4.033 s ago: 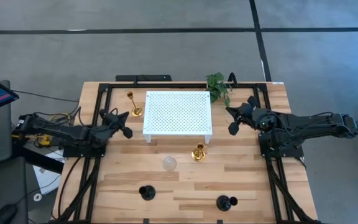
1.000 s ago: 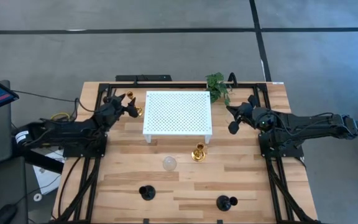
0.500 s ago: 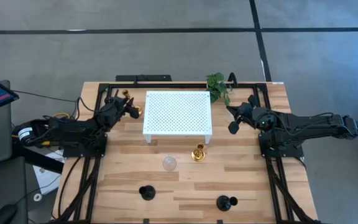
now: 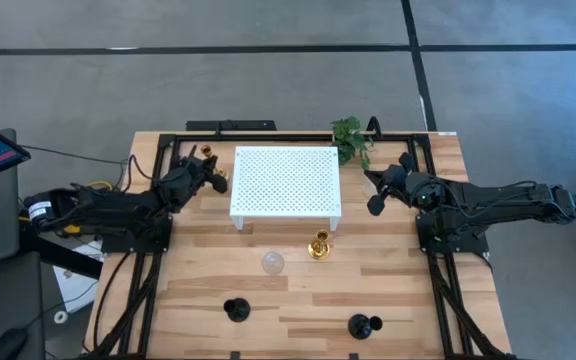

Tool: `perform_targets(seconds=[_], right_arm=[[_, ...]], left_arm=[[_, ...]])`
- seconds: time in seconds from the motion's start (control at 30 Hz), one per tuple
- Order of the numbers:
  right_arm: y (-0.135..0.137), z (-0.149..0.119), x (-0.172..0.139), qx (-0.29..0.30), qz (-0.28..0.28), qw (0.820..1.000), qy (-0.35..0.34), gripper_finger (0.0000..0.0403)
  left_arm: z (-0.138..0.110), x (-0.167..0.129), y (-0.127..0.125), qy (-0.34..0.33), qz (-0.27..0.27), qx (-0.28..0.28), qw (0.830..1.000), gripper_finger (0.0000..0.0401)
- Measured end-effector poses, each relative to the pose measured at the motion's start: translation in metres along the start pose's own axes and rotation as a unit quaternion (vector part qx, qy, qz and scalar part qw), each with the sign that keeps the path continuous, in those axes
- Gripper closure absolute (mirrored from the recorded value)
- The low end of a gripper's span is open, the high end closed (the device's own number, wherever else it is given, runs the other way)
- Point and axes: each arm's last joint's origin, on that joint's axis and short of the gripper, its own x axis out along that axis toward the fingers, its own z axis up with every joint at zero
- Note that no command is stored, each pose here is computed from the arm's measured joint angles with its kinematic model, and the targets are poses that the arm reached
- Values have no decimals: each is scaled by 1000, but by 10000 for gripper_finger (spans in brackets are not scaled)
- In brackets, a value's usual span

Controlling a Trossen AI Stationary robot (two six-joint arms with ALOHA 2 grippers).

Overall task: Pick & Place candle stick holders
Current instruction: Put the top gold candle holder on the shelf

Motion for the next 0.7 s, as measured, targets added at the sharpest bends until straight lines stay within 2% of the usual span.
perform_targets(seconds=[0.13, 0.27, 0.43, 0.6, 0.7], right_arm=[[0, 0, 0, -1, 0, 1000, 2, 403], [0, -1, 0, -4, -1, 1000, 6, 403], [0, -1, 0, -11, -1, 1000, 6, 403], [0, -2, 0, -16, -1, 1000, 6, 403], [0, -2, 0, -17, -1, 1000, 6, 403]], left_arm=[[18, 6, -10, 16, 39, 54, 998, 387], [39, 9, -20, 52, 97, 112, 988, 387], [72, 9, -33, 34, 85, 137, 986, 387], [113, 6, -43, 3, 116, 183, 976, 387], [139, 3, -47, -19, 114, 181, 977, 386]])
